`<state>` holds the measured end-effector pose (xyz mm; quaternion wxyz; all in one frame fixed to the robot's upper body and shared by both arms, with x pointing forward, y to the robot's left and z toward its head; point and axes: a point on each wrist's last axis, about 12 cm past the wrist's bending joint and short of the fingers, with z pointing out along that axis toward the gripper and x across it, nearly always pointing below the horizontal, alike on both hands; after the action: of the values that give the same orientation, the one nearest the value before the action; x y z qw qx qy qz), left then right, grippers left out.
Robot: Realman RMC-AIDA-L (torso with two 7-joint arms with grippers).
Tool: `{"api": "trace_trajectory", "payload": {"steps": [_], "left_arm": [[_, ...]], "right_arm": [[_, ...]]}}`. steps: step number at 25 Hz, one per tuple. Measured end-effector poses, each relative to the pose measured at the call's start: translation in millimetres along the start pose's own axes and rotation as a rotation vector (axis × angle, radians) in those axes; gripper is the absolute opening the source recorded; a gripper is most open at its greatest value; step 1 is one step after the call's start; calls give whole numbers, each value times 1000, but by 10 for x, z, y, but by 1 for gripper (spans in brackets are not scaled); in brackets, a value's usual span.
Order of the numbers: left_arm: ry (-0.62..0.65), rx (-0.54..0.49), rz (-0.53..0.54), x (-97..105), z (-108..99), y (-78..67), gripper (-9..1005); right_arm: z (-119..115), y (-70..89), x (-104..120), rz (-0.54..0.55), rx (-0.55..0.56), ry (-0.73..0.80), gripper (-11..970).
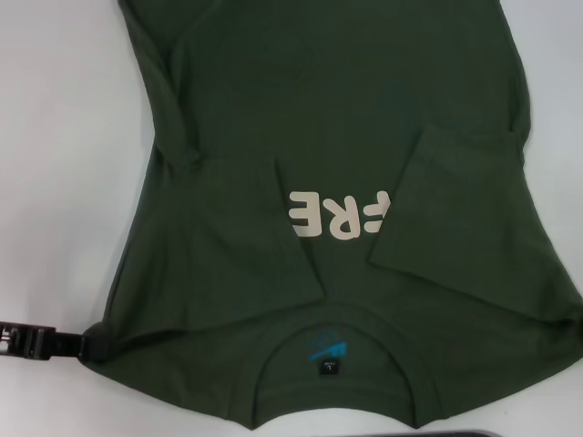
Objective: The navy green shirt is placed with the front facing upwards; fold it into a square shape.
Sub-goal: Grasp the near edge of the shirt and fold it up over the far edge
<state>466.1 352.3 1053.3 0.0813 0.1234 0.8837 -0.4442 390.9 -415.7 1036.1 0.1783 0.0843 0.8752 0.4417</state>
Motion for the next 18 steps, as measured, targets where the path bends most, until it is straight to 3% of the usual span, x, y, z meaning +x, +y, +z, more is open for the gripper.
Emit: {"api": "trace_trajectory", "payload": {"steps": [18], "left_arm": [[11,-7,-15,91,-47,26,63]], "right_arm": [[-68,-25,170,18,-26,-46,49]]}}
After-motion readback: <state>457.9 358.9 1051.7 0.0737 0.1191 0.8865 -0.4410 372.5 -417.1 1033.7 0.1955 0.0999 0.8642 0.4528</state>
